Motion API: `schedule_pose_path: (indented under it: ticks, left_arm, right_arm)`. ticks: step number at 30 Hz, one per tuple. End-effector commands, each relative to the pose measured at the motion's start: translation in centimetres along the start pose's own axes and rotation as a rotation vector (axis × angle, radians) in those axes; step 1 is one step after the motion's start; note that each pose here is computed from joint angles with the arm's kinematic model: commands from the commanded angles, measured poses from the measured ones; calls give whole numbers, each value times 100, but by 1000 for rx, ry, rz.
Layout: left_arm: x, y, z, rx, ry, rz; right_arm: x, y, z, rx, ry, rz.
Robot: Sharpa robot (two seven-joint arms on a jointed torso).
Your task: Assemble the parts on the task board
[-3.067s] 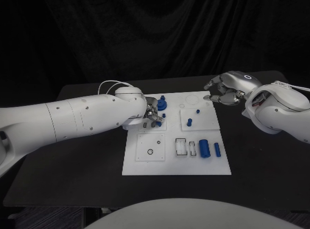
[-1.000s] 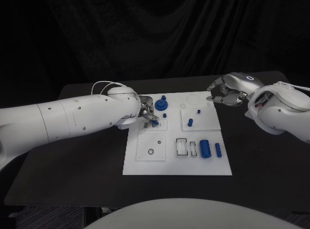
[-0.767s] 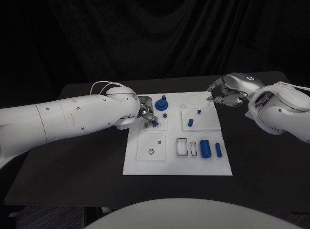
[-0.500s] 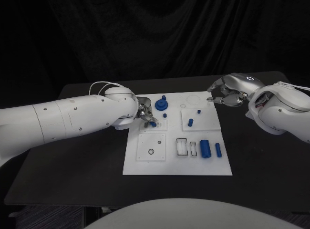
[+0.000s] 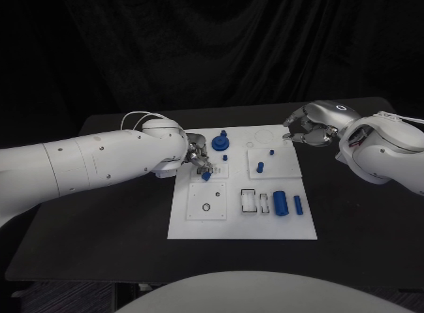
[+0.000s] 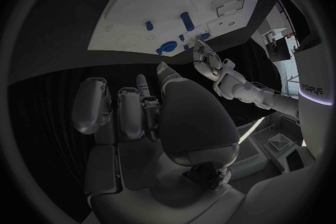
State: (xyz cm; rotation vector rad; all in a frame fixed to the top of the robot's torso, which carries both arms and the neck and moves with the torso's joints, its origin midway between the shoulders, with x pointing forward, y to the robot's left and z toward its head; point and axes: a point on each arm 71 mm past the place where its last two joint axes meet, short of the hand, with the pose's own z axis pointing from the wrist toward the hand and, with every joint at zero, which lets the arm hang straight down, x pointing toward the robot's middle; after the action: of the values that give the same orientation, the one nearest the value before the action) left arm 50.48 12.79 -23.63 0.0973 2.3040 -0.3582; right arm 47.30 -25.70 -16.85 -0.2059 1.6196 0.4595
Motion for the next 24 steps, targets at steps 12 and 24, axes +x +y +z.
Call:
schedule_pose_path:
  ticks: [12, 24]
  left_arm:
    - [-25, -39, 8, 57, -35, -19]
    - [-107, 125, -194, 152, -234, -120]
  right_arm:
    - [16, -15, -3, 15, 13, -4]
    - [9, -41, -29, 20, 10, -3]
